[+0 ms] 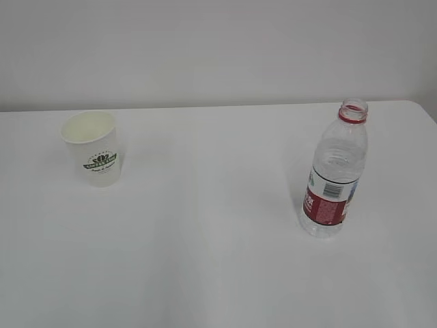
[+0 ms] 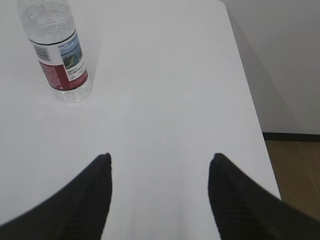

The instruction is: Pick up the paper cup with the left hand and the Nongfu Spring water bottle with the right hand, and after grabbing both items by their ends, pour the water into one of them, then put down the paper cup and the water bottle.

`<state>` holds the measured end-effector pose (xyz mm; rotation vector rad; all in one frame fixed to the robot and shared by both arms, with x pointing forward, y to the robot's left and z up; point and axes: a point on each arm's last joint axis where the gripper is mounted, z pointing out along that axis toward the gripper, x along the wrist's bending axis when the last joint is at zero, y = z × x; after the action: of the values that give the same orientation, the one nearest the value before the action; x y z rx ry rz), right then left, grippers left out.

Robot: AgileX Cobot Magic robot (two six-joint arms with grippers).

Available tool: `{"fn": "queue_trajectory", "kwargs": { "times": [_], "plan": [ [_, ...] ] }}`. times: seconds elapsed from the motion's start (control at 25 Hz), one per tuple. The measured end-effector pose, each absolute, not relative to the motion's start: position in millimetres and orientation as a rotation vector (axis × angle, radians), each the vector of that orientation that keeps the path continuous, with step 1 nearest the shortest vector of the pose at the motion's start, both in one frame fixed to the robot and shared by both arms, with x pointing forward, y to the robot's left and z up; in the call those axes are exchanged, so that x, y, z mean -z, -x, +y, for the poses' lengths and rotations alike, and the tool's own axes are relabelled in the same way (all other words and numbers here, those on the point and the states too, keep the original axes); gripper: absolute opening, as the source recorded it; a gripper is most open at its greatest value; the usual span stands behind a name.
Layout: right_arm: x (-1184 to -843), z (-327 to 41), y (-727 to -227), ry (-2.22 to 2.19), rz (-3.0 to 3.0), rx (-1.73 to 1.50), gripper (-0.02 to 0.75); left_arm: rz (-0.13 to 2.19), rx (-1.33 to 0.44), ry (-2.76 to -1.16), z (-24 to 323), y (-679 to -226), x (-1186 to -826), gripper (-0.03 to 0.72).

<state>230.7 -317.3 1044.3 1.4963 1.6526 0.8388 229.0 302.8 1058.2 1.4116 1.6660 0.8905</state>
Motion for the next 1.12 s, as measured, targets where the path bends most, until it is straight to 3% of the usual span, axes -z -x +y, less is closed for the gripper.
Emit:
{"fn": "queue_trajectory", "kwargs": {
  "times": [0.6, 1.12],
  "plan": [
    [-1044.3, -317.3, -230.7, -1.496, 1.653, -0.839, 0.465, 1.666, -0.89, -1.412, 302.8, -229.0, -1058.2, 0.407],
    [-1044.3, -317.3, -230.7, -1.496, 1.653, -0.839, 0.465, 1.666, -0.89, -1.412, 302.8, -229.0, -1058.2, 0.361]
  ]
}}
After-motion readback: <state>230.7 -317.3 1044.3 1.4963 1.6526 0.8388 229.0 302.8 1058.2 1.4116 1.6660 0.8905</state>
